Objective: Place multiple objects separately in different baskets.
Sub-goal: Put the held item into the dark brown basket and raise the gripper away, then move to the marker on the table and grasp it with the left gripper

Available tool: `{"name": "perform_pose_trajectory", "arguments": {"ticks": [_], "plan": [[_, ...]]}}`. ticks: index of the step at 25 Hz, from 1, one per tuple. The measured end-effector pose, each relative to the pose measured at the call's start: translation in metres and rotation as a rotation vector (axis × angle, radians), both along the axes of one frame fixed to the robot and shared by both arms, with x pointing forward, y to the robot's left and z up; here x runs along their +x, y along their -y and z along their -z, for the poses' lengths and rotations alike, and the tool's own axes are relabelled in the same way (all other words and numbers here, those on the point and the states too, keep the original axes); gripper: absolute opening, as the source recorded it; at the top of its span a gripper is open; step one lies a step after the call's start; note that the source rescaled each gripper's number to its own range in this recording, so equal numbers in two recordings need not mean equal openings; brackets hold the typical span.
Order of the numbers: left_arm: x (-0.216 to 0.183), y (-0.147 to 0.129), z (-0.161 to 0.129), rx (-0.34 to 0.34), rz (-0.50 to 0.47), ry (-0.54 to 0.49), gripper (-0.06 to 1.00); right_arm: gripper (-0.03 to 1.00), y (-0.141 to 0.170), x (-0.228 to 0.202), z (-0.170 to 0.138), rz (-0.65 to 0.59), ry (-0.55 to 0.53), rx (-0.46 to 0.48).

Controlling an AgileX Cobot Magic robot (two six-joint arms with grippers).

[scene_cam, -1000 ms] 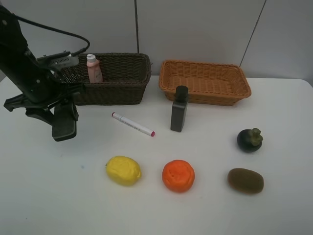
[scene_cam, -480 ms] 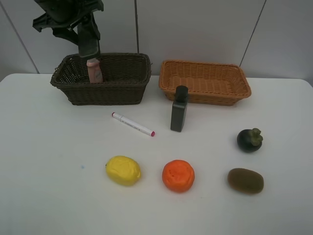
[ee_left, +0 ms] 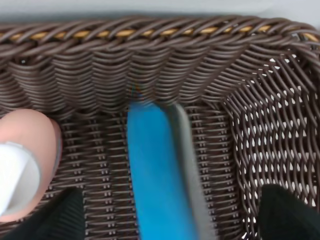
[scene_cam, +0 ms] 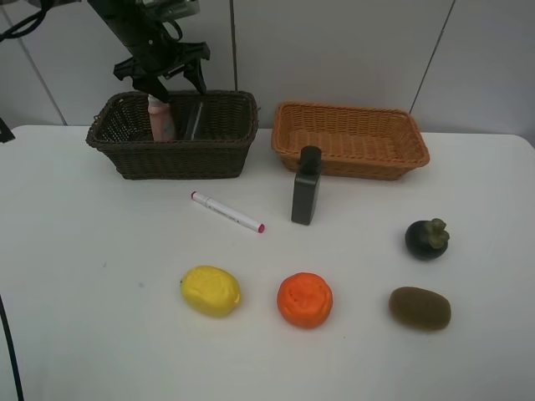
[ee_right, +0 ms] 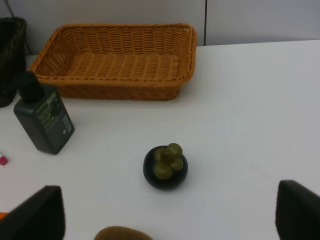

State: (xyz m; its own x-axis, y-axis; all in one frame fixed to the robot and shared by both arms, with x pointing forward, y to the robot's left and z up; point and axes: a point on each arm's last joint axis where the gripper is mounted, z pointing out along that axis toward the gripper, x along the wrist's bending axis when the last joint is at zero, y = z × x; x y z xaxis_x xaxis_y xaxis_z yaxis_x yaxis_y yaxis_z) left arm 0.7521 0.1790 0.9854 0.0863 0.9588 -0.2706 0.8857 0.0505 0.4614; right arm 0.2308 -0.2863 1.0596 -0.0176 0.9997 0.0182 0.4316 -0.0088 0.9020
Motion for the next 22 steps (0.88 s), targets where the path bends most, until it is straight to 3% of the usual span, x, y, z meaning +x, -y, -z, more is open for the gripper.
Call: {"name": "perform_pose_trajectory", "arguments": {"ticks": [8,14,19,22], "plan": [[-0.009,0.001,-0.029,0.009,0.048,-0.085,0.91,1.00,0.000,0.000,0.000,0.000,0.000,0.000],[-0.016,0.013,-0.058,0.003,0.145,-0.019,0.91,1.00,0.000,0.000,0.000,0.000,0.000,0.000],[-0.042,0.047,-0.065,0.119,0.336,0.002,0.91,1.00,0.000,0.000,0.000,0.000,0.000,0.000],[-0.071,0.065,-0.071,0.243,0.436,-0.004,0.91,1.00,0.000,0.000,0.000,0.000,0.000,0.000]]}}
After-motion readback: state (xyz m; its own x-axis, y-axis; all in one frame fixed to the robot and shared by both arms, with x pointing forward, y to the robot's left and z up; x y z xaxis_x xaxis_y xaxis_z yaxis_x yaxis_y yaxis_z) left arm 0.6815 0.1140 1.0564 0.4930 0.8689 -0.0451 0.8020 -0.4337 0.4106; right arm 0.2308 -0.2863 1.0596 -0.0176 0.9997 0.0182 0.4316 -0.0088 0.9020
